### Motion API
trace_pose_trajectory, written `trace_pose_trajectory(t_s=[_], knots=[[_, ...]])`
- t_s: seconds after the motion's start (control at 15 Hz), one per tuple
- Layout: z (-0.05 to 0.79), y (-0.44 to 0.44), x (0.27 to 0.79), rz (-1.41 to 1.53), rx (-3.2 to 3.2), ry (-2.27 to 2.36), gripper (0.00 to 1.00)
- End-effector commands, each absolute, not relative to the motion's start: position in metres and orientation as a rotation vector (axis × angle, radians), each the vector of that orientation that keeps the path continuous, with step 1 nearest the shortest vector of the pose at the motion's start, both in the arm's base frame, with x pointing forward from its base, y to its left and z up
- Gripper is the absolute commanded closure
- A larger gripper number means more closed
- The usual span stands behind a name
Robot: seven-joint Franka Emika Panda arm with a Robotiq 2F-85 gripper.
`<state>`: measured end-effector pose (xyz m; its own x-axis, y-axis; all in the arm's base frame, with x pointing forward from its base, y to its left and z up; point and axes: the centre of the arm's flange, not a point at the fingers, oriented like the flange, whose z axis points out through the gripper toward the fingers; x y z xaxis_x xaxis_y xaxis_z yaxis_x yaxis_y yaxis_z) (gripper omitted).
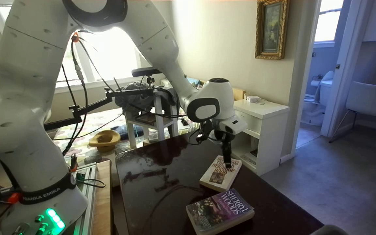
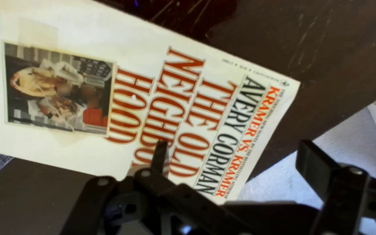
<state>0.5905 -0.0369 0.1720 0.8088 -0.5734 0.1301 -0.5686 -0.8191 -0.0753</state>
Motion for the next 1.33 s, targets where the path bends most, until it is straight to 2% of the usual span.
trace_pose_trajectory(t_s=[0.0, 0.27, 0.47, 1.27], knots=[[0.17, -0.043, 0.608, -0.231, -2.889, 0.998, 0.0], [0.169, -0.048, 0.621, -0.24, -2.879, 1.022, 0.0], [0.177, -0.041, 0.61, -0.183, -2.888, 0.993, 0.0], [0.155, -0.043, 0.609, -0.279, -2.921, 1.024, 0.0]])
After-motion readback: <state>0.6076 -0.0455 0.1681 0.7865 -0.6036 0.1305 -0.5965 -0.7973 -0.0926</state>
